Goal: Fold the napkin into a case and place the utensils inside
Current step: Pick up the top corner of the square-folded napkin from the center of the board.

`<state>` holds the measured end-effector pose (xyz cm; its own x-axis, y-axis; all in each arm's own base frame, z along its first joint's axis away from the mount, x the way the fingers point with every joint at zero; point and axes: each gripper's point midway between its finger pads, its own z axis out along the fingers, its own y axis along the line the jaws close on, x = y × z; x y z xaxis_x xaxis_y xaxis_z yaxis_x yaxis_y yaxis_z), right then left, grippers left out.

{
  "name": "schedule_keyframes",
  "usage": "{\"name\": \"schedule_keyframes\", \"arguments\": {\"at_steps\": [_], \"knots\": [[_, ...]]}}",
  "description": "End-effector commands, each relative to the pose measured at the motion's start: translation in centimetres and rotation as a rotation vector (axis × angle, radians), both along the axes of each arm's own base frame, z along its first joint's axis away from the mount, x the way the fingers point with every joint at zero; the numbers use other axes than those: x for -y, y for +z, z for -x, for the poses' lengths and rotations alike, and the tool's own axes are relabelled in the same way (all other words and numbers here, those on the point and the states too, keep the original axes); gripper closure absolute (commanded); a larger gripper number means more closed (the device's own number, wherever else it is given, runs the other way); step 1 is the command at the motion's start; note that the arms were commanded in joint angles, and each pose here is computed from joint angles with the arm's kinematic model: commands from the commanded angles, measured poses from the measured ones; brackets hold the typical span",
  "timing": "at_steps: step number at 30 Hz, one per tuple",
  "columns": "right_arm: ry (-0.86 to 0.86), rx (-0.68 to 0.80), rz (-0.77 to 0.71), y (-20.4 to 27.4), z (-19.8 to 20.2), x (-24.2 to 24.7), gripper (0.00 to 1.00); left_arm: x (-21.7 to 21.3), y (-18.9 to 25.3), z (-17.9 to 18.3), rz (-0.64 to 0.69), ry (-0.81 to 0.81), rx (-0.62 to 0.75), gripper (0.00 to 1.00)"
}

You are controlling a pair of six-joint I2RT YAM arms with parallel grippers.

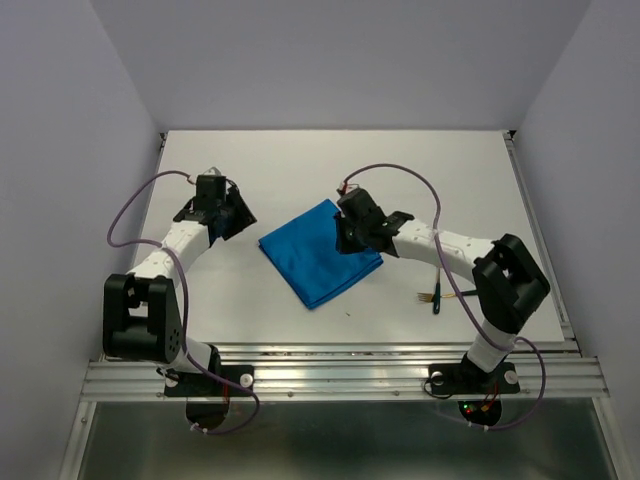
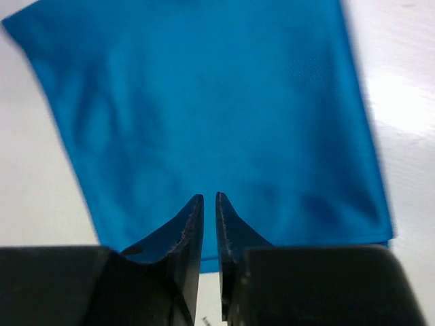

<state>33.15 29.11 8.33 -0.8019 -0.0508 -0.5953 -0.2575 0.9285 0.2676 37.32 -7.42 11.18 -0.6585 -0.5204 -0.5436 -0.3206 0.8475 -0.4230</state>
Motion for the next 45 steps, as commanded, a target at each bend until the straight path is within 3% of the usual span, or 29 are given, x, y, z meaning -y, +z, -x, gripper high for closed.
{"name": "schedule_keyframes", "arguments": {"at_steps": [1,2,7,15,45], "knots": [[0.104,0.114,0.042,2.8,2.7,-3.0,0.80,1.6,-1.7,1.2,0.076,-0.061,-0.023,0.44],[0.108,0.128,0.060,2.8,3.1,-3.3,0.74,1.6,-2.9,2.1,0.086,-0.063,-0.050,0.49],[0.196,0.138,0.107,2.0,5.5,-6.5,0.69,1.6,-5.4,2.7,0.141,-0.044,-0.076,0.66],[0.235,0.158,0.161,1.2,6.8,-8.4,0.63,1.0,-8.6,2.8,0.136,0.022,-0.160,0.67],[0.396,0.136,0.291,-3.2,12.2,-10.6,0.57,1.8,-9.1,0.6,0.159,0.001,-0.136,0.67]]}}
